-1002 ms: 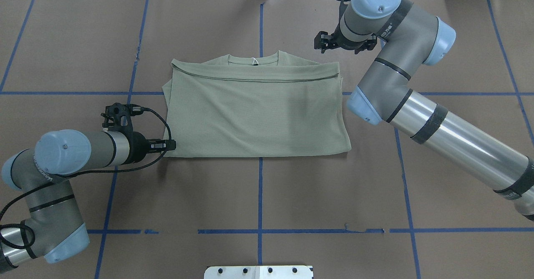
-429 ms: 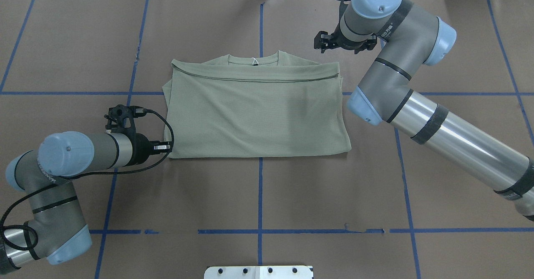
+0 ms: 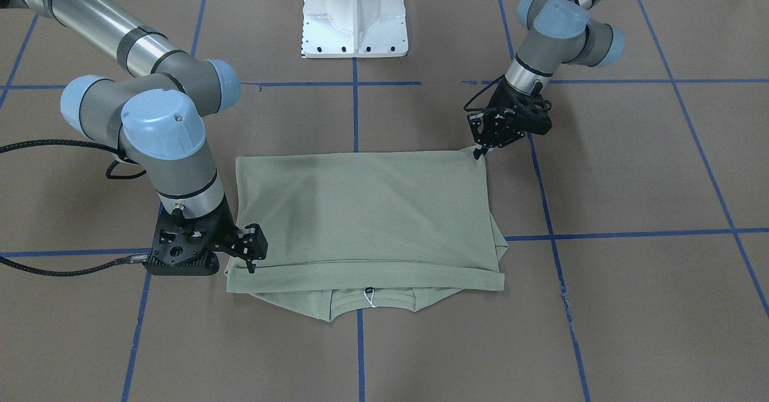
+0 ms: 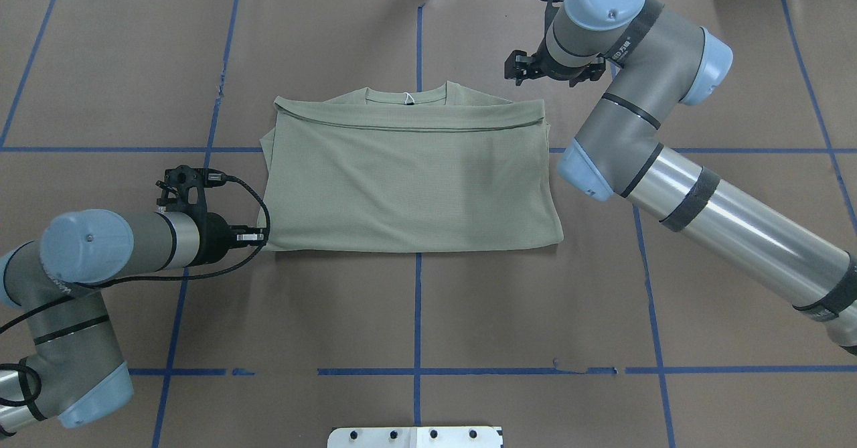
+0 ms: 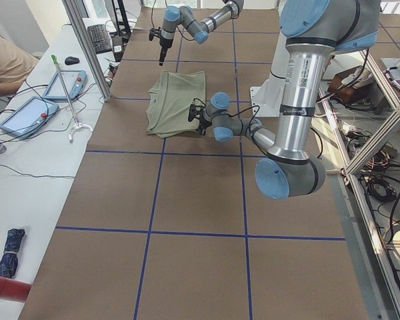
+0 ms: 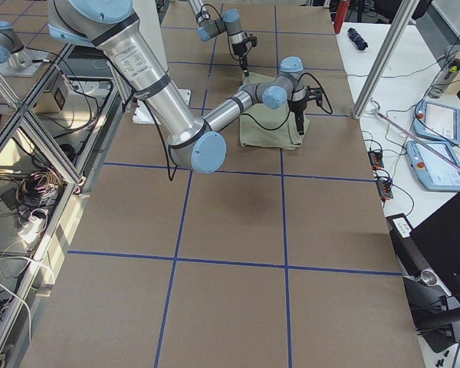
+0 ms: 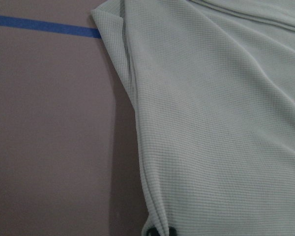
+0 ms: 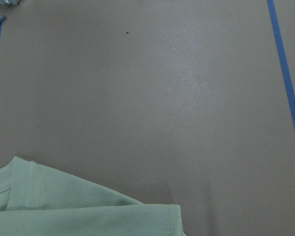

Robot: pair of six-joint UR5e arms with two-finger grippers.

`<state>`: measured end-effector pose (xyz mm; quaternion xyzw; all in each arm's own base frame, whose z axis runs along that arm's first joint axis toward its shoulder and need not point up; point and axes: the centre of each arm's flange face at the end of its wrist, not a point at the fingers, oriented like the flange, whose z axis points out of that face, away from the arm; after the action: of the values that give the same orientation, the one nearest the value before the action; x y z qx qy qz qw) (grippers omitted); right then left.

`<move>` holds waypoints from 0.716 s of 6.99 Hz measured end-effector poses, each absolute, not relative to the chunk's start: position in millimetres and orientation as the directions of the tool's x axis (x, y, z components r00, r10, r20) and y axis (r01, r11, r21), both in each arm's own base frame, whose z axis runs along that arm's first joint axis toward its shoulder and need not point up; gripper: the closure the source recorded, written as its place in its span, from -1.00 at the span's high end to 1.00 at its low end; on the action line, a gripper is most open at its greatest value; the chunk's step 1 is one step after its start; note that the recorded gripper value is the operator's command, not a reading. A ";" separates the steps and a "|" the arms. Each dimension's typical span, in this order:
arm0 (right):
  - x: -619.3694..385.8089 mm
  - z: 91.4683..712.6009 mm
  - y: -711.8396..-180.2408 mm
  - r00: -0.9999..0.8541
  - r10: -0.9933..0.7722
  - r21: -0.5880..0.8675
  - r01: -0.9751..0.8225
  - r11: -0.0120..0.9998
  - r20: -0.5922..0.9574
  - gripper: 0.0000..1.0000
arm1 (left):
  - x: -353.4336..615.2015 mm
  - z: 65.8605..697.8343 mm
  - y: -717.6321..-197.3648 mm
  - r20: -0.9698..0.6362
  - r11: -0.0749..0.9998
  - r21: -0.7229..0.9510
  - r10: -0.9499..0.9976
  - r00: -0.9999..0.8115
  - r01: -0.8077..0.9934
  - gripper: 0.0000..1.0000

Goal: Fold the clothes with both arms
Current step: 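Drag the shirt edge away from the robot with the left gripper, rotating it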

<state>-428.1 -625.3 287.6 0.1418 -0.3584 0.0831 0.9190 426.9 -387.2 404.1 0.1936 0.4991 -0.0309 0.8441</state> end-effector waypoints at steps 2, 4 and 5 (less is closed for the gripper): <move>-428.2 286.9 -625.4 0.728 0.053 0.200 -0.256 0.946 0.684 1.00 | 387.2 440.1 -452.7 -0.757 0.873 0.425 0.198 0.623 0.240 -1.00; -427.9 286.3 -625.1 0.726 0.056 0.198 -0.260 0.945 0.685 1.00 | 369.2 451.1 -567.4 -0.662 0.823 0.512 0.193 0.724 0.248 -1.00; -427.8 284.7 -624.6 0.724 0.058 0.197 -0.263 0.945 0.688 1.00 | 365.4 445.2 -631.2 -0.624 0.807 0.533 0.173 0.762 0.253 -1.00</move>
<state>-427.8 -624.6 284.7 0.1416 -0.3613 0.0875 0.9175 365.4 -631.2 445.2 0.3095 0.3443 -0.0227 0.8861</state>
